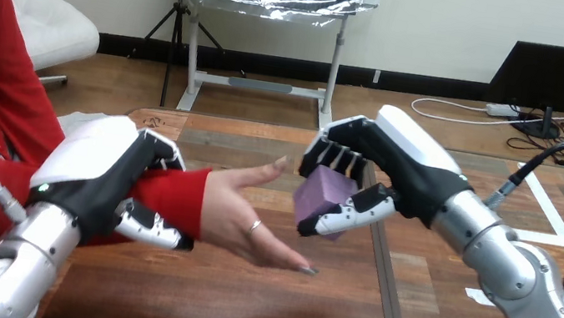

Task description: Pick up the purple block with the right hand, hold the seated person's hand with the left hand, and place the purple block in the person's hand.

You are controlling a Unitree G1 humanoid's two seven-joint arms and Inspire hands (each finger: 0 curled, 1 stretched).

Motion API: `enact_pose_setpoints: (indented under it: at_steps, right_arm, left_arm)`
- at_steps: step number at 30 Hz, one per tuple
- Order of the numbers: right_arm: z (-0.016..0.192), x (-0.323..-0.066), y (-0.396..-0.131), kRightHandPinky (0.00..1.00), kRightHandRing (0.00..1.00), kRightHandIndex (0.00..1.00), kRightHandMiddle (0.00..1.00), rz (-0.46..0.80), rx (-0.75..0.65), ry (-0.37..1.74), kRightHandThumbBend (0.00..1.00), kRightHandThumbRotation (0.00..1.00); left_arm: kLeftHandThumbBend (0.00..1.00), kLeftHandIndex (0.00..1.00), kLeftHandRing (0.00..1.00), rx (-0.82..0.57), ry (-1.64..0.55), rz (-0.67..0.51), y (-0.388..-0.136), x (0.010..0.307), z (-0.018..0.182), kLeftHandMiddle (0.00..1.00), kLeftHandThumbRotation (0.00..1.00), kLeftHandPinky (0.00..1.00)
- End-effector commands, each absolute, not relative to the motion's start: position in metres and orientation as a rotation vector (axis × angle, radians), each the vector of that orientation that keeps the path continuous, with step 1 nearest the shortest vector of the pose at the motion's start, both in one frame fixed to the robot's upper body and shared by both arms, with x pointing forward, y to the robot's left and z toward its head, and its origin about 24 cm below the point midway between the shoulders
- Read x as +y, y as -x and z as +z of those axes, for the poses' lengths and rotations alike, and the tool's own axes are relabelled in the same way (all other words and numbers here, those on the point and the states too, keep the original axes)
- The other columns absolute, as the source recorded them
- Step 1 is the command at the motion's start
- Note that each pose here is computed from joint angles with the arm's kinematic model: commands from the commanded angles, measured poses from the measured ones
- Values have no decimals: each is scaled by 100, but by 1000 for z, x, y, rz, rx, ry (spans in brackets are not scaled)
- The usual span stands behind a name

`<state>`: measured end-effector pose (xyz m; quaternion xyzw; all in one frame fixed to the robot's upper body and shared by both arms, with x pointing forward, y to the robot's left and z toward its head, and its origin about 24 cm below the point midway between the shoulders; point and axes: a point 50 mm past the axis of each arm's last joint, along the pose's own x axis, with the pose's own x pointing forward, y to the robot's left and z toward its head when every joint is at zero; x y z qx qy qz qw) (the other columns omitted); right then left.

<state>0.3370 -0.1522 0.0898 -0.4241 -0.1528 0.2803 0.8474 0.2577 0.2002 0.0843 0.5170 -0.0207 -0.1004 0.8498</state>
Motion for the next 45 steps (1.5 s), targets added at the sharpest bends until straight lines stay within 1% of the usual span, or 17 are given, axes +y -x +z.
enact_pose_setpoints:
  at_steps: [1,18,32,45]
  right_arm:
    - [132,-133,-340,29,32,45,41,560,-511,814,73,0]
    - [128,-117,-334,36,36,45,42,604,-533,787,72,0]
    - [129,-109,-331,35,36,45,42,624,-535,762,72,0]
    - [133,-103,-328,36,37,45,43,627,-534,756,70,0]
  left_arm:
    - [82,41,37,-395,-1059,-46,-283,187,158,42,0,30]
    - [80,42,39,-411,-1043,-43,-288,184,161,43,0,33]
    - [80,43,40,-408,-1034,-46,-290,179,157,44,0,34]
    - [80,43,40,-398,-1028,-60,-291,177,151,44,0,34]
